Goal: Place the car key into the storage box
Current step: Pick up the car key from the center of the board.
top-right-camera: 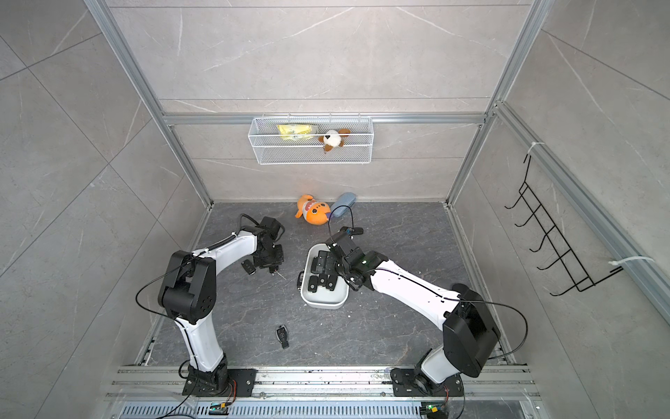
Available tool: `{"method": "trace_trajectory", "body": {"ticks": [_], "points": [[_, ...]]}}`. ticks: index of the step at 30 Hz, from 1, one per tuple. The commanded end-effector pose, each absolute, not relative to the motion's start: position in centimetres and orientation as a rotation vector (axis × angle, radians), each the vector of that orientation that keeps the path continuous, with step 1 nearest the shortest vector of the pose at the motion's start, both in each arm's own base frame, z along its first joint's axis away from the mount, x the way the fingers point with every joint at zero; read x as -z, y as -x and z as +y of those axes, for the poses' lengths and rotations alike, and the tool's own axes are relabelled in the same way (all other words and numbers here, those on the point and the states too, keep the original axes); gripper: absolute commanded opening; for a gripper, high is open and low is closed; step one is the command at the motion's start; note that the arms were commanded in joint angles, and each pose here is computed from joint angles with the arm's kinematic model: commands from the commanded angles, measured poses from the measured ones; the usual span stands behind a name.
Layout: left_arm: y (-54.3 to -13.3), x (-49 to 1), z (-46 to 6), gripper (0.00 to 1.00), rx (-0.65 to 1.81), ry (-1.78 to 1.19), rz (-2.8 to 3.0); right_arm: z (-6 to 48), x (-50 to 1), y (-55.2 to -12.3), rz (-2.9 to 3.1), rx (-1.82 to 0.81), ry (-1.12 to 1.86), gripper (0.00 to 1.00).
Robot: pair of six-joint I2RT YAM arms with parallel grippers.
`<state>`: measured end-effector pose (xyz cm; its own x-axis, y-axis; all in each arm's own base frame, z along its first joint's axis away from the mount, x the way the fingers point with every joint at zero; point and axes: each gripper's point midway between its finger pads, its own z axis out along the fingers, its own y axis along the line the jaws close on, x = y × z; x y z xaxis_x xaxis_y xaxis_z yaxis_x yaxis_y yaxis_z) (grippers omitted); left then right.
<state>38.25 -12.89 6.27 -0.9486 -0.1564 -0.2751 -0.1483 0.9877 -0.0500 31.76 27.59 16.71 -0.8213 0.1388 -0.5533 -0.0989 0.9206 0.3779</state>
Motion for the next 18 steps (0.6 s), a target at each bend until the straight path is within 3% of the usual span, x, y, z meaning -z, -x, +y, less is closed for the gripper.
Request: {"method": "trace_trajectory", "body": {"ticks": [1,9,18], "points": [[-37.0,-10.5,-14.8,0.29,0.114,0.198,2.801,26.1,-17.1,-31.0,2.47,-0.492,-0.069,1.0],[-34.3,-13.9,-21.5,0.3,0.24,0.062,2.758,23.5,-17.2,-29.5,2.454,-0.464,-0.132,1.0],[-31.7,-12.3,-29.2,0.3,0.319,-0.091,2.794,20.1,-17.2,-27.2,2.448,-0.407,-0.17,1.0]]}}
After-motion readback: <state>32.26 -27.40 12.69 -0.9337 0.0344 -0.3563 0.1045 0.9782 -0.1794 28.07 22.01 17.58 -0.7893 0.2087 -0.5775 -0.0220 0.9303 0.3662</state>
